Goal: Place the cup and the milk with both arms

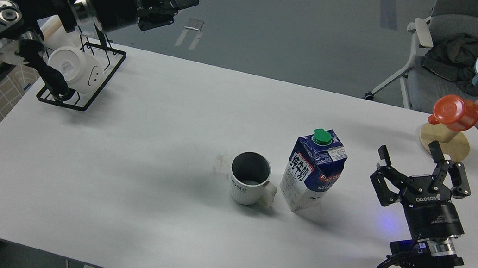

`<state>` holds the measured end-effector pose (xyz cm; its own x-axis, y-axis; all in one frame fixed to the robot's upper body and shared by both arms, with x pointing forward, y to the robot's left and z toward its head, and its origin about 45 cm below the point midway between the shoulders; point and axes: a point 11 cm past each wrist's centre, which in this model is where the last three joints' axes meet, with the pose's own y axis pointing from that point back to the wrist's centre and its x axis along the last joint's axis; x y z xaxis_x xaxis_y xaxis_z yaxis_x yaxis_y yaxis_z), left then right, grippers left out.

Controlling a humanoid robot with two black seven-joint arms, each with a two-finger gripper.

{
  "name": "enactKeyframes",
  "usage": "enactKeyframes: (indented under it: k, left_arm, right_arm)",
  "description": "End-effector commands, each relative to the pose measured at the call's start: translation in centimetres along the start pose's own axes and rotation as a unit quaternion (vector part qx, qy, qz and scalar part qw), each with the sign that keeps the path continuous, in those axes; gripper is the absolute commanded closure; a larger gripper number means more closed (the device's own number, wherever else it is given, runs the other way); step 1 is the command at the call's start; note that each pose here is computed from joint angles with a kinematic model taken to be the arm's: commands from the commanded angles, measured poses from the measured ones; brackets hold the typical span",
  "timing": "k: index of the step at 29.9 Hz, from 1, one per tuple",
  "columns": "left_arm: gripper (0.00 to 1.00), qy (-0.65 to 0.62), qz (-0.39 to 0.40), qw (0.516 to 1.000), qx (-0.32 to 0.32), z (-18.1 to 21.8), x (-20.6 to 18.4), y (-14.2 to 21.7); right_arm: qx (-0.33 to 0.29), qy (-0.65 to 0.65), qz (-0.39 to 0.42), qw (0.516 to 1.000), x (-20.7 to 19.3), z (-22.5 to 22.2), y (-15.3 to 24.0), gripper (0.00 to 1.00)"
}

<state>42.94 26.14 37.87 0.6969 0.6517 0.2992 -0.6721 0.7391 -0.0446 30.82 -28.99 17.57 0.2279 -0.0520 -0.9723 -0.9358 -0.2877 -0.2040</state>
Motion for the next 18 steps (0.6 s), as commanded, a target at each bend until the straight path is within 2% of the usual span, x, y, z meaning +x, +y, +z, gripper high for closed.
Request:
enactKeyframes:
  k: [1, 6, 10, 15, 18]
  left_arm:
    - [0.02, 0.022, 0.021, 0.999, -0.025, 1.1, 1.1, 0.3]
    - [0.02, 0.040, 0.062, 0.996, -0.045, 1.6, 2.8, 0.6]
    - [0.02, 0.083, 0.118, 0.987, -0.068, 1.6, 5.5, 1.7]
    - [0.03, 0.140, 0.158, 0.975, -0.066, -1.2, 6.9, 1.6]
    - [0.02, 0.168, 0.179, 0.967, -0.069, -2.4, 7.5, -0.5]
  right_arm:
    - [-0.018, 0.047, -0.026, 0.998, -2.0, -1.3, -2.9, 0.00]
    - [-0.022, 0.082, -0.062, 0.994, -5.0, -3.4, -6.1, 0.00]
    - [-0.033, 0.123, -0.104, 0.986, -8.8, -5.0, -9.8, 0.00]
    - [-0.017, 0.172, -0.124, 0.977, -13.0, -8.2, -15.4, 0.00]
    - [-0.003, 0.204, -0.116, 0.972, -15.7, -10.4, -19.7, 0.00]
